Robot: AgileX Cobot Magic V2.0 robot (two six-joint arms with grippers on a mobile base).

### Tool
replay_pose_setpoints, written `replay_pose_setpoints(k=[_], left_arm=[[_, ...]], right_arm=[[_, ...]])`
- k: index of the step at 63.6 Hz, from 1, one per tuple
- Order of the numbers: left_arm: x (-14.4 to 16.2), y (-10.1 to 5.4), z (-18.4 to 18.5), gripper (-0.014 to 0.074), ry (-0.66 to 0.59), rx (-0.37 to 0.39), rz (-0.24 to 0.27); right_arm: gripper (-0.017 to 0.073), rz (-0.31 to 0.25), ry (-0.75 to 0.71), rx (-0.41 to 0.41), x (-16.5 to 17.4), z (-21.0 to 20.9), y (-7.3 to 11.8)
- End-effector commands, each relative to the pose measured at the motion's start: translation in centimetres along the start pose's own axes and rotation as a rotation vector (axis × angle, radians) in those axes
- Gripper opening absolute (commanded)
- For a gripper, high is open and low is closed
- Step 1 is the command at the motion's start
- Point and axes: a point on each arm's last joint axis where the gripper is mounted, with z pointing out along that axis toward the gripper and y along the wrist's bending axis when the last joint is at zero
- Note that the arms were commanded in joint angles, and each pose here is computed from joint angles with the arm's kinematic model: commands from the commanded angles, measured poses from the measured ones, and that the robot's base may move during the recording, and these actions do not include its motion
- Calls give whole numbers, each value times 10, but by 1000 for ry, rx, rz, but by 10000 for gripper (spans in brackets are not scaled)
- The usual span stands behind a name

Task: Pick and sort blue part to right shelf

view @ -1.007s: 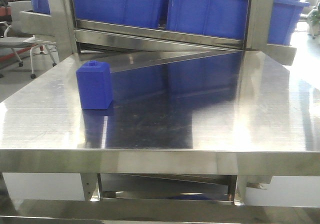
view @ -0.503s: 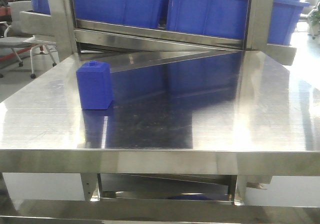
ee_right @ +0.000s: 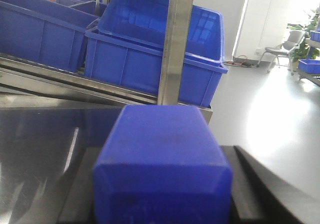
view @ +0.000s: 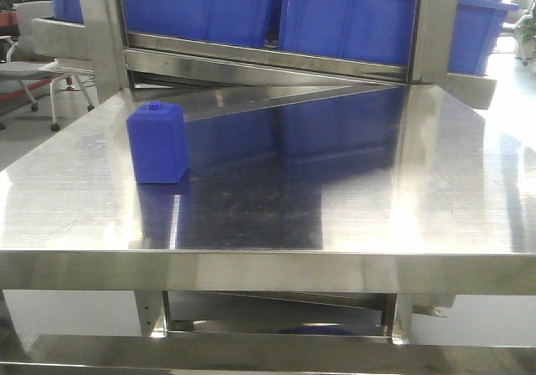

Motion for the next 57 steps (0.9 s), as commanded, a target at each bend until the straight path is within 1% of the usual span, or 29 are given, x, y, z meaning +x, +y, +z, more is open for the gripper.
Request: replay_pose_setpoints(k=[1, 12, 25, 30, 33, 35, 38, 39, 42, 44, 45, 46, 51, 52, 56, 57], left_arm=[[-30, 0, -1, 134, -29, 11, -14], [-64, -3, 11, 134, 17, 63, -11], [-86, -14, 40, 142, 116, 155, 2], [-92, -20, 53, 183, 154, 193, 16], [-95, -24, 62, 252, 188, 212, 35], [-98, -27, 67, 299, 205, 221, 25], [-100, -30, 75, 380, 235, 228, -12], [-101, -32, 78, 409, 245, 230, -36], [-102, -36, 89, 514, 290, 231, -77], [-106, -38, 95, 554, 303, 230, -85], [-107, -40, 99, 580, 320, 226, -104], [-107, -42, 103, 599, 337, 228, -110], [-115, -49, 118, 641, 380, 221, -137], [-116, -51, 121, 645, 396, 220, -150], [-122, -59, 137, 648, 446, 215, -166], [-122, -63, 141, 648, 474, 213, -171]], right_arm=[[382, -16, -111, 15, -17, -1, -2], [382, -16, -111, 15, -17, -1, -2], [382, -16, -111, 15, -17, -1, -2], [382, -16, -111, 15, -17, -1, -2], [382, -16, -111, 15, -17, -1, -2], [382, -16, -111, 15, -17, -1, -2], [382, -16, -111, 15, -17, -1, -2], [382, -16, -111, 15, -17, -1, -2], [382, -16, -111, 15, -17, -1, -2], [382, -16, -111, 15, -17, -1, -2], [382, -16, -111, 15, -17, -1, -2], [382, -16, -111, 15, -17, -1, -2], [382, -16, -111, 15, -17, -1, -2], [382, -16, -110, 15, -17, -1, -2], [382, -16, -110, 15, -17, -1, -2], [382, -16, -110, 15, -17, -1, -2]])
